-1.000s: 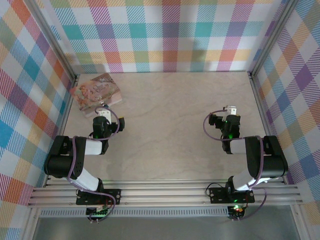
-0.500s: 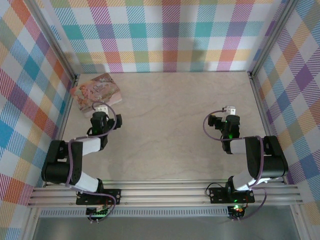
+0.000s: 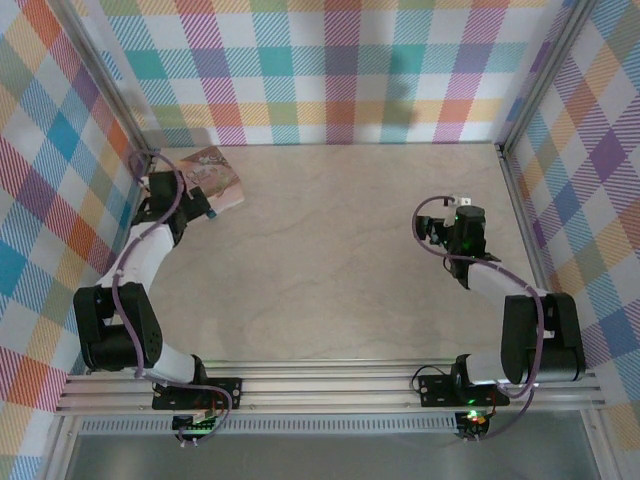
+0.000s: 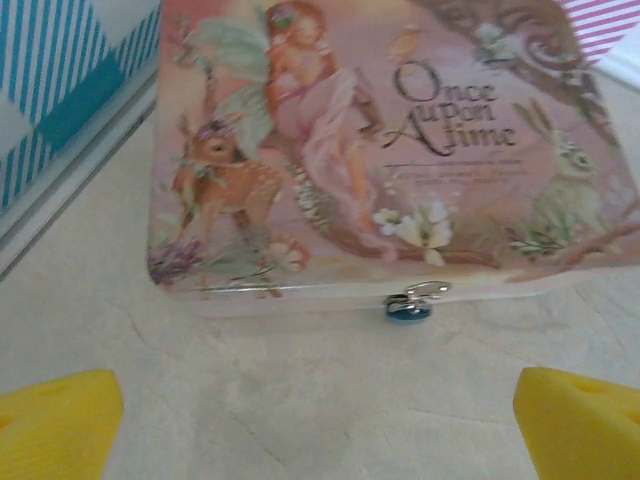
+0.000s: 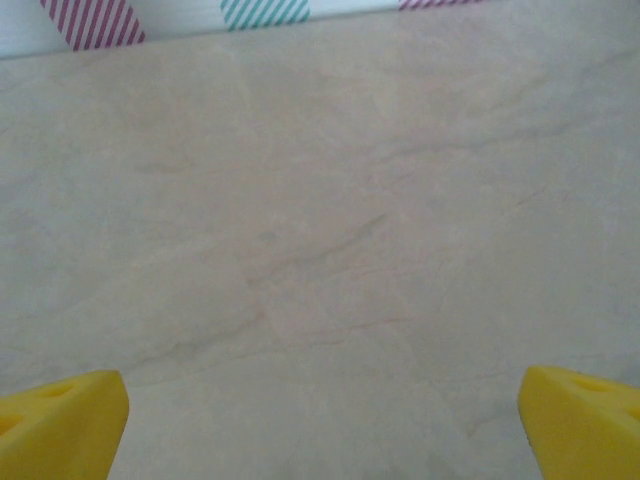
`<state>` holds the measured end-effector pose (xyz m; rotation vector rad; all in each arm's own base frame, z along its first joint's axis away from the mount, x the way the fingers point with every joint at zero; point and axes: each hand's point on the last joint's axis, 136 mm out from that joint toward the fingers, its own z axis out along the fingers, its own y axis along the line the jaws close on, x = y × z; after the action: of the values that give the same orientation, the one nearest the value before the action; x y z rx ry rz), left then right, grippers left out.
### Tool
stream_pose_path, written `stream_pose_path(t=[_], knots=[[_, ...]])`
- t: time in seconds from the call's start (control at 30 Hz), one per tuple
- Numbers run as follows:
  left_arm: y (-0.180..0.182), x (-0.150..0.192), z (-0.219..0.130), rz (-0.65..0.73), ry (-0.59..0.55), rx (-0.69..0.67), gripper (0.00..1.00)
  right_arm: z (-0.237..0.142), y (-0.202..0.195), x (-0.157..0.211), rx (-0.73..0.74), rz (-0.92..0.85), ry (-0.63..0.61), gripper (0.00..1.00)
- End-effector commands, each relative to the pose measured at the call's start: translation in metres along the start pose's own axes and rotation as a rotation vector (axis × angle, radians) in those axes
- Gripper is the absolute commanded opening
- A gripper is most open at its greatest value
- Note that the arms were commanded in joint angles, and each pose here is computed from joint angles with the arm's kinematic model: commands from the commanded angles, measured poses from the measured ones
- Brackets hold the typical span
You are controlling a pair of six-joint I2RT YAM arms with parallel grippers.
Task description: Unlock a padlock with a key
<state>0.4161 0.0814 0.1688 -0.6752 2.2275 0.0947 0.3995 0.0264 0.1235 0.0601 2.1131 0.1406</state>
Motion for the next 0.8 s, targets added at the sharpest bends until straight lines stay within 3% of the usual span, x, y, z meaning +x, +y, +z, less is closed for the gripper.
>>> stream_pose_path(t=[0.0,0.13,0.23,0.47,0.77], knots=[[0.009,0.017,0.000,-0.084,0.168,0.030,0.98,-0.010,0.007,0.005,-0.020,0.115,0.118,0.96],[-0.001,-0.004,0.010,-0.053,0.187,0.080,0.86,-0.007,0.022,0.004,-0.065,0.248,0.234,0.88],[-0.010,-0.008,0.027,-0.015,0.238,0.090,0.76,0.001,0.046,0.002,-0.103,0.242,0.300,0.86],[-0.032,-0.013,0.084,-0.007,0.350,0.115,0.65,0.020,0.114,0.003,-0.212,0.202,0.425,0.85],[-0.054,0.035,0.112,0.140,0.516,0.077,0.50,0.029,0.181,0.007,-0.269,0.048,0.495,0.85]])
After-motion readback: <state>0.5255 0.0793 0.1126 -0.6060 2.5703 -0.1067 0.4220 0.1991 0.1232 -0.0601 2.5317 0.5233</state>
